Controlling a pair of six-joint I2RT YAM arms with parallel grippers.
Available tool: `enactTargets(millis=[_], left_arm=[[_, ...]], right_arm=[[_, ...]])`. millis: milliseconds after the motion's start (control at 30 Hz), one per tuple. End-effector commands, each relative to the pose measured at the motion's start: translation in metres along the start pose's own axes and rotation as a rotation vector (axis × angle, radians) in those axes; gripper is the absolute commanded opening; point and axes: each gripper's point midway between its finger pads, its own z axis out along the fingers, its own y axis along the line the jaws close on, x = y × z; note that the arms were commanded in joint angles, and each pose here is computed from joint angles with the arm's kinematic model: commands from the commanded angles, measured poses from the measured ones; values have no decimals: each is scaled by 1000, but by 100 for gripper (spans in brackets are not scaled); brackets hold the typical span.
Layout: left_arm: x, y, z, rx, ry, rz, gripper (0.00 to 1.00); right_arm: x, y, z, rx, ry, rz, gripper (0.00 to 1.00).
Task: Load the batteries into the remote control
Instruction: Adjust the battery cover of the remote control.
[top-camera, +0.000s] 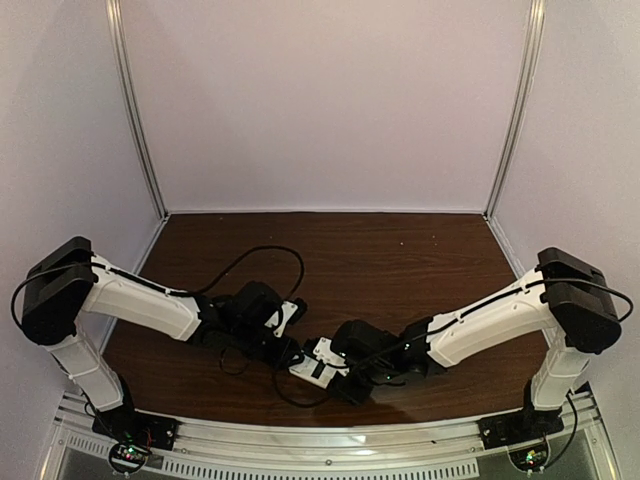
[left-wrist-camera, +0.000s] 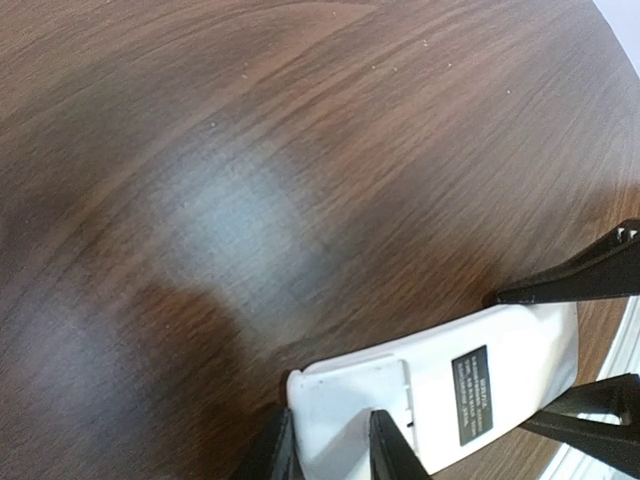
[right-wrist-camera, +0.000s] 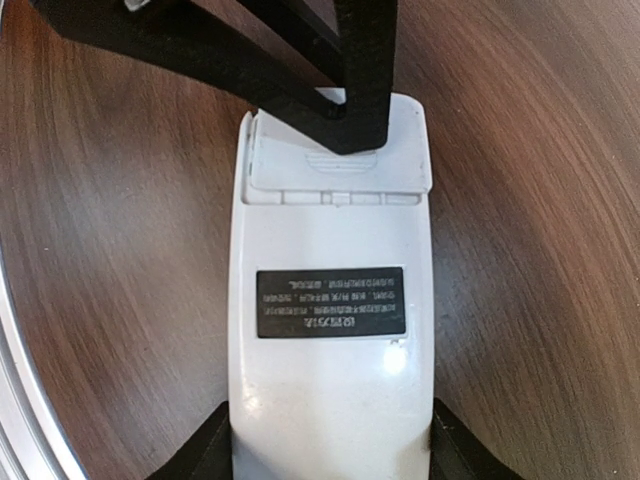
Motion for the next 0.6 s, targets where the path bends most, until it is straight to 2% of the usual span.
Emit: enactTargets(millis=[0,133,567], left_arm=[[100,-18,2,130,361,9,24],[104,-19,3,143,363,2,23],[91,-20,3,141,310,31,28]], right_arm=[[0,-41,0,194,-38,-29,0],[-2,-50,-1,248,-51,-43,0],[-1,-59,-11,359,-79,-89,0]])
